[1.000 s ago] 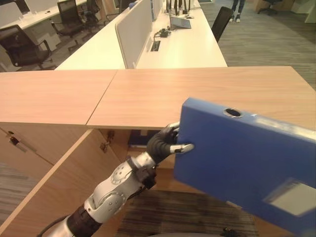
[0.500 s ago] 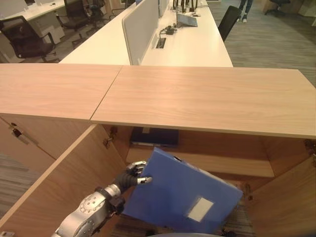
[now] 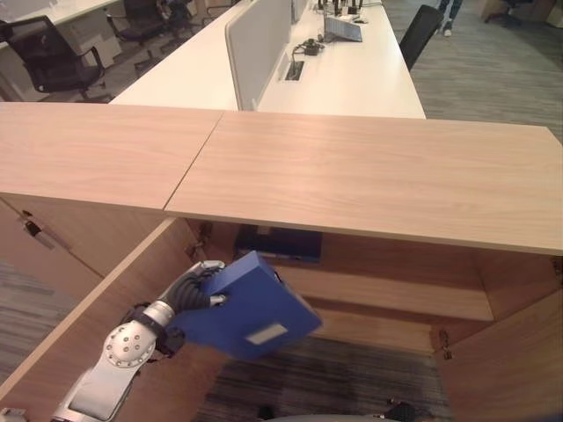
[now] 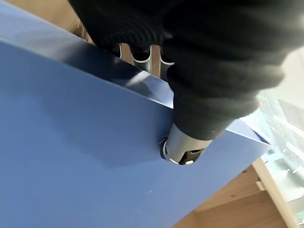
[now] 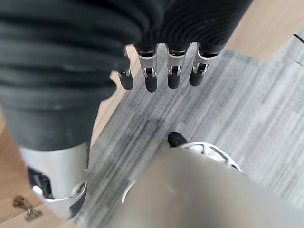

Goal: Put the empty folder in the office cabinet

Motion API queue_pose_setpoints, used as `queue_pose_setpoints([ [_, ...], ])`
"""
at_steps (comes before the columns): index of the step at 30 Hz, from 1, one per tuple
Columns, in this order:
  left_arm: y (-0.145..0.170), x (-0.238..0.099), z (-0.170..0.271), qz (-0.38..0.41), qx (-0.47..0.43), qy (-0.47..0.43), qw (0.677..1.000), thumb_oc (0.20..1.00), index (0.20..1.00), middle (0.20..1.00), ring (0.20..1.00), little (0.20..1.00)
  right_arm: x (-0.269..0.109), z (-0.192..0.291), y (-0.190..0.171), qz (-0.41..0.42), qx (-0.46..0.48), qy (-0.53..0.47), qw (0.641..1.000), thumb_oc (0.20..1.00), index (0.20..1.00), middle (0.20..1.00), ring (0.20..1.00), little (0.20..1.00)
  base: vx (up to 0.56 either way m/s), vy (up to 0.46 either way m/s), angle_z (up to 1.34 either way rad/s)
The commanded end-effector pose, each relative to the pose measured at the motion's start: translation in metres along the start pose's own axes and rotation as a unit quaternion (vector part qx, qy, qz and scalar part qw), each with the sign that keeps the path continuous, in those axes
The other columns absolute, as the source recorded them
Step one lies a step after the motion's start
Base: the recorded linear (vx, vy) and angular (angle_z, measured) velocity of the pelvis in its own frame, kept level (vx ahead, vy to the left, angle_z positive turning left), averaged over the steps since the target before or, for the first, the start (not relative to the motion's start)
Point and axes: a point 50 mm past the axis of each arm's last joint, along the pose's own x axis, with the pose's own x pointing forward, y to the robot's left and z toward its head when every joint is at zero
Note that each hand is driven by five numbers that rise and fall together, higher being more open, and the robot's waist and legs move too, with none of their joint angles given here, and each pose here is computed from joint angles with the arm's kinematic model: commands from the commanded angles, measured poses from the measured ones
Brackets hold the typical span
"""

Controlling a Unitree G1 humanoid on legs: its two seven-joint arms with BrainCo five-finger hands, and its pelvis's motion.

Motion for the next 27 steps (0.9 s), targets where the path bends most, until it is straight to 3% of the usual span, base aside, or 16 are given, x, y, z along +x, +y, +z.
queue_pose_setpoints([
  [1, 0.022, -0.004, 0.038, 0.049, 0.103, -0.104, 0.988, 0.2, 0.2, 0.2, 0.2, 0.2, -0.001, 0.07, -0.012, -0.02, -0.069, -0.106, 0.992, 1.0, 1.0, 1.0, 1.0, 1.0, 0.0, 0.0, 0.0],
  [3, 0.022, -0.003, 0.04, 0.05, 0.102, -0.111, 0.987, 0.2, 0.2, 0.2, 0.2, 0.2, -0.003, 0.087, -0.015, -0.026, -0.08, -0.133, 0.988, 1.0, 1.0, 1.0, 1.0, 1.0, 0.01, 0.006, -0.06],
  [4, 0.02, -0.001, 0.047, 0.046, 0.1, -0.13, 0.985, 0.2, 0.2, 0.2, 0.2, 0.2, -0.014, 0.13, -0.021, -0.041, -0.1, -0.213, 0.971, 1.0, 1.0, 1.0, 1.0, 1.0, -0.01, 0.009, -0.09],
  [5, 0.02, -0.001, 0.047, 0.047, 0.1, -0.131, 0.985, 0.2, 0.2, 0.2, 0.2, 0.2, -0.014, 0.13, -0.021, -0.042, -0.1, -0.213, 0.971, 1.0, 1.0, 1.0, 1.0, 1.0, 0.02, 0.015, -0.08],
  [6, 0.015, 0.003, 0.054, 0.035, 0.09, -0.151, 0.984, 0.2, 0.2, 0.2, 0.2, 0.2, -0.038, 0.19, -0.027, -0.055, -0.104, -0.315, 0.942, 1.0, 1.0, 1.0, 1.0, 1.0, 0.0, 0.0, 0.0],
  [7, 0.015, 0.003, 0.054, 0.036, 0.091, -0.152, 0.984, 0.2, 0.2, 0.2, 0.2, 0.2, -0.039, 0.191, -0.027, -0.056, -0.104, -0.316, 0.941, 1.0, 1.0, 1.0, 1.0, 1.0, 0.0, 0.0, 0.0],
  [8, 0.01, 0.008, 0.057, 0.044, 0.073, -0.165, 0.983, 0.2, 0.2, 0.2, 0.2, 0.2, -0.069, 0.229, -0.023, -0.062, -0.12, -0.419, 0.898, 1.0, 1.0, 1.0, 1.0, 1.0, 0.0, 0.0, 0.0],
  [10, 0.003, 0.009, 0.059, 0.032, 0.057, -0.176, 0.982, 0.2, 0.2, 0.2, 0.2, 0.2, -0.074, 0.228, -0.026, -0.072, -0.14, -0.432, 0.888, 1.0, 1.0, 1.0, 1.0, 1.0, 0.0, 0.008, -0.05],
  [13, -0.002, 0.009, 0.067, 0.018, 0.036, -0.199, 0.979, 0.2, 0.2, 0.2, 0.2, 0.2, -0.098, 0.236, -0.022, -0.08, -0.2, -0.492, 0.843, 1.0, 1.0, 1.0, 1.0, 1.0, 0.0, 0.01, -0.09],
  [27, 0.009, 0.002, 0.065, 0.06, 0.061, -0.19, 0.978, 0.2, 0.2, 0.2, 0.2, 0.2, -0.132, 0.237, -0.025, -0.046, -0.205, -0.557, 0.804, 1.0, 1.0, 1.0, 1.0, 1.0, 0.0, 0.0, 0.0],
])
